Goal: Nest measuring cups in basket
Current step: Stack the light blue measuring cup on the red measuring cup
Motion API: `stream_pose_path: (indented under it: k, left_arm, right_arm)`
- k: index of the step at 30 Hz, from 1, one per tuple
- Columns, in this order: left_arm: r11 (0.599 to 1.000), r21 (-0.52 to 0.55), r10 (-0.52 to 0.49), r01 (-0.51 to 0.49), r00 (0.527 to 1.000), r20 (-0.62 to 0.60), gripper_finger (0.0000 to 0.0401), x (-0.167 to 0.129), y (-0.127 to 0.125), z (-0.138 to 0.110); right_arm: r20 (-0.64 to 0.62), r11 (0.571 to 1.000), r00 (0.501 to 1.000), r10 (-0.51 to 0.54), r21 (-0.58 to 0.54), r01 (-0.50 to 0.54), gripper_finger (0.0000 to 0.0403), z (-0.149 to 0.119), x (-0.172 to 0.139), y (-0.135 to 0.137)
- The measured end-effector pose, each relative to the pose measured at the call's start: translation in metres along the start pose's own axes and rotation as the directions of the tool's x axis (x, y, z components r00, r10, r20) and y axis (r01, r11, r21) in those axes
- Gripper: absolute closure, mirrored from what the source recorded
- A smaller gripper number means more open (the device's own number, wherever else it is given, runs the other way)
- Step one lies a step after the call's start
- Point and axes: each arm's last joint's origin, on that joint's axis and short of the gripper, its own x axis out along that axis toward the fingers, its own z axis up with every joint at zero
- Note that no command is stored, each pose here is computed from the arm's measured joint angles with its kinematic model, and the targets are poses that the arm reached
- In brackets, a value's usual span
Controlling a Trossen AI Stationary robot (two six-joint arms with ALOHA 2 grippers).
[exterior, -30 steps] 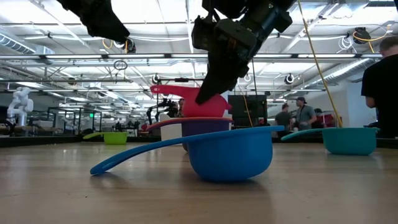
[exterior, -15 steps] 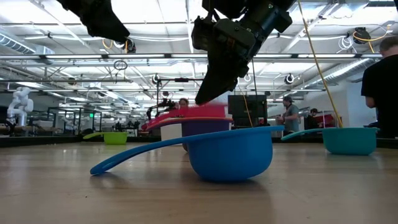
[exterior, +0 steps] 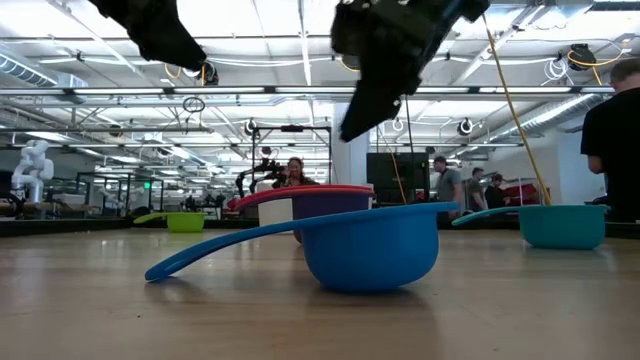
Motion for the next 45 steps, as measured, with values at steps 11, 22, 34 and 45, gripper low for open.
stream_pose_path:
  k: [11, 22, 34, 45]
  left_arm:
    - [0.997, -0.023, -0.075, 0.075, 0.997, -0.002, 0.016, 0.0, -0.002, 0.0]
    - [0.994, -0.02, -0.109, 0.109, 0.994, 0.0, 0.016, -0.001, -0.008, 0.0]
    - [0.992, -0.012, -0.125, 0.125, 0.992, 0.0, 0.016, -0.002, -0.011, 0.0]
    - [0.992, -0.015, -0.124, 0.124, 0.992, 0.001, 0.016, -0.002, -0.011, 0.0]
  right_arm:
    - [-0.075, 0.989, 0.991, -0.11, 0.094, 0.117, 0.0271, -0.018, -0.081, -0.006]
    - [-0.196, 0.934, 0.969, -0.148, 0.296, 0.202, 0.027, -0.08, -0.094, -0.015]
    - [-0.165, 0.851, 0.986, -0.038, 0.512, 0.118, 0.0271, -0.155, -0.059, -0.025]
    - [-0.191, 0.874, 0.98, -0.045, 0.468, 0.131, 0.0271, -0.167, -0.054, -0.027]
